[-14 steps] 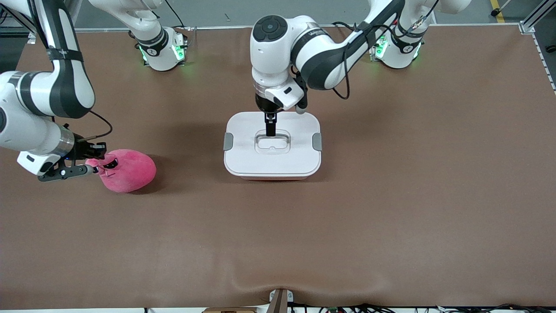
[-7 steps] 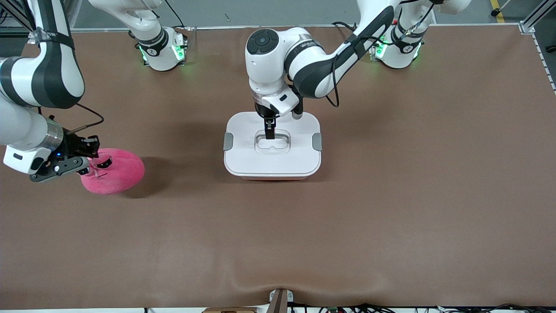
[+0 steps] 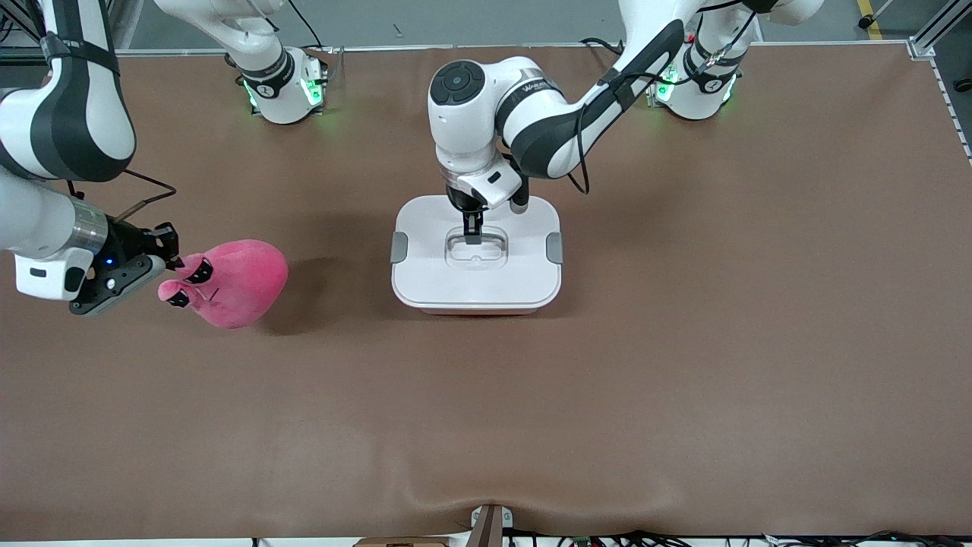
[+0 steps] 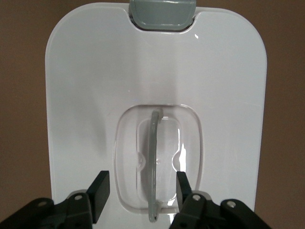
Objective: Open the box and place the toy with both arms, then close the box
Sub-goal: 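Grasp the lid handle with the left gripper while the right gripper grasps the toy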
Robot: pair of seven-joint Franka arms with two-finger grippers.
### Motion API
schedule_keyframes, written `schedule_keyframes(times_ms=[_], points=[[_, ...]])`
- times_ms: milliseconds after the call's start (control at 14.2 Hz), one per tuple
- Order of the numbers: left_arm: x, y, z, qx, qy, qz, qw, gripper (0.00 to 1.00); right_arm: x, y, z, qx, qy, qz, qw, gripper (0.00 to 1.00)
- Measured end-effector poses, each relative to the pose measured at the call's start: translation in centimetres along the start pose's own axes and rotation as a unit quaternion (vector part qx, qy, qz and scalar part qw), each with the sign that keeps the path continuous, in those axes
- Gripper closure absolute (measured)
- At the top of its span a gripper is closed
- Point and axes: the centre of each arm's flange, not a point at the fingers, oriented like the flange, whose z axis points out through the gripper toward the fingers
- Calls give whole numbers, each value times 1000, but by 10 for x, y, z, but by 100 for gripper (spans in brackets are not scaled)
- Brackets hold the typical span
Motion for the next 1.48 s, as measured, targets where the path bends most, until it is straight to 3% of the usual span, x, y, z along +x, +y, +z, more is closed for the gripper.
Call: schedule_keyframes(times_ms=[281, 773, 913, 983, 1124, 1194, 1405, 1475], points=[[0, 0, 7, -2, 6, 4, 1000, 36, 9, -15, -19, 2, 2, -73, 997, 97], [-2, -3, 20, 3, 12, 9, 1000, 40, 47, -81, -30, -10, 6, -145, 989, 97], [-2, -3, 22, 2, 14, 11, 1000, 52, 55, -99, -31, -12, 6, -162, 987, 97], [-3, -3, 23, 2, 15, 11, 1000, 52, 59, -108, -31, -12, 5, -170, 985, 97], [-3, -3, 22, 2, 15, 11, 1000, 65, 65, -121, -29, -13, 4, -184, 983, 97], [-3, -3, 22, 2, 15, 11, 1000, 65, 66, -125, -29, -14, 3, -193, 981, 97], [-2, 2, 18, -6, 13, 10, 1000, 93, 65, -124, -28, -13, 1, -225, 974, 97], [-2, 4, 16, -8, 13, 9, 1000, 93, 64, -122, -28, -12, 0, -238, 971, 97]])
